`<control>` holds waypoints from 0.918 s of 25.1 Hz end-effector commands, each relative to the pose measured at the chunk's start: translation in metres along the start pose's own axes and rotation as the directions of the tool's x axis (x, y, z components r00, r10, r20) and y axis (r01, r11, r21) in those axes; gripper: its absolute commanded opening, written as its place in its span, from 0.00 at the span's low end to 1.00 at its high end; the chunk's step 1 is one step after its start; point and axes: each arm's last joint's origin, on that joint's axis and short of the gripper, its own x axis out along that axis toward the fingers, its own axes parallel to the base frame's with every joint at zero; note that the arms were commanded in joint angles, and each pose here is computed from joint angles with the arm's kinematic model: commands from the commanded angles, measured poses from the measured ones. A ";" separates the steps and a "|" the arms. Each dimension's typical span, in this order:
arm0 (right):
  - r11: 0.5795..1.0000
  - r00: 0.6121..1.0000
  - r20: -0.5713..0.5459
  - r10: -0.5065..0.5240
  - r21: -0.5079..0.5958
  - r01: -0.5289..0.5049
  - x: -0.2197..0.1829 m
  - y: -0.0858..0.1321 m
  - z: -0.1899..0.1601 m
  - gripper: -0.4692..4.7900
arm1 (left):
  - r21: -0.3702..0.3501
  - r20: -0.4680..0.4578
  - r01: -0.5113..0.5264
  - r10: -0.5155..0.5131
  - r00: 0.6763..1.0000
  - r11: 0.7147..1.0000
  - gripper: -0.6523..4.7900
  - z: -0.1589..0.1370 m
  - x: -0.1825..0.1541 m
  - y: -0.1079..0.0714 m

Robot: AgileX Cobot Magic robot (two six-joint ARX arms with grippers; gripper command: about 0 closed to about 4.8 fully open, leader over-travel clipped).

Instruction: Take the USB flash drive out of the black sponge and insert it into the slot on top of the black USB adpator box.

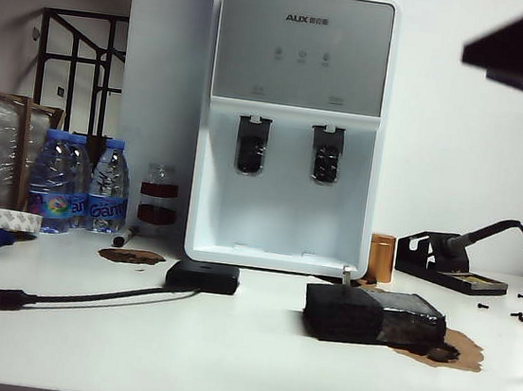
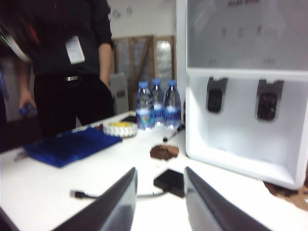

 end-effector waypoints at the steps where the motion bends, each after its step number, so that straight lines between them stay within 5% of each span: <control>1: 0.998 0.993 0.103 -0.060 0.043 0.056 0.005 0.001 0.014 0.39 | -0.014 -0.009 0.073 -0.074 0.997 0.997 0.11 -0.045 0.021 0.018; 9: 0.997 0.996 0.029 -0.083 0.009 0.082 0.065 0.022 0.035 0.44 | -0.094 -0.077 0.180 -0.187 0.979 0.979 0.11 -0.147 0.052 0.008; 12: 0.991 0.987 0.088 -0.135 -0.001 0.136 0.096 0.039 0.026 0.42 | -0.082 -0.078 0.212 -0.218 0.973 0.974 0.11 -0.154 0.070 -0.009; 13: 0.952 0.943 0.126 -0.307 0.030 0.306 0.100 0.043 0.018 0.42 | -0.061 -0.078 0.167 -0.172 0.982 0.984 0.11 -0.156 0.082 -0.020; 15: 0.903 0.898 0.100 -0.428 0.015 0.429 0.103 0.043 0.008 0.42 | -0.051 -0.089 0.100 -0.104 0.991 0.994 0.11 -0.158 0.094 -0.031; 23: 0.922 0.921 -0.054 -0.385 0.015 0.386 0.105 0.040 -0.031 0.42 | -0.031 -0.144 0.117 -0.120 0.982 0.993 0.11 -0.169 0.129 -0.066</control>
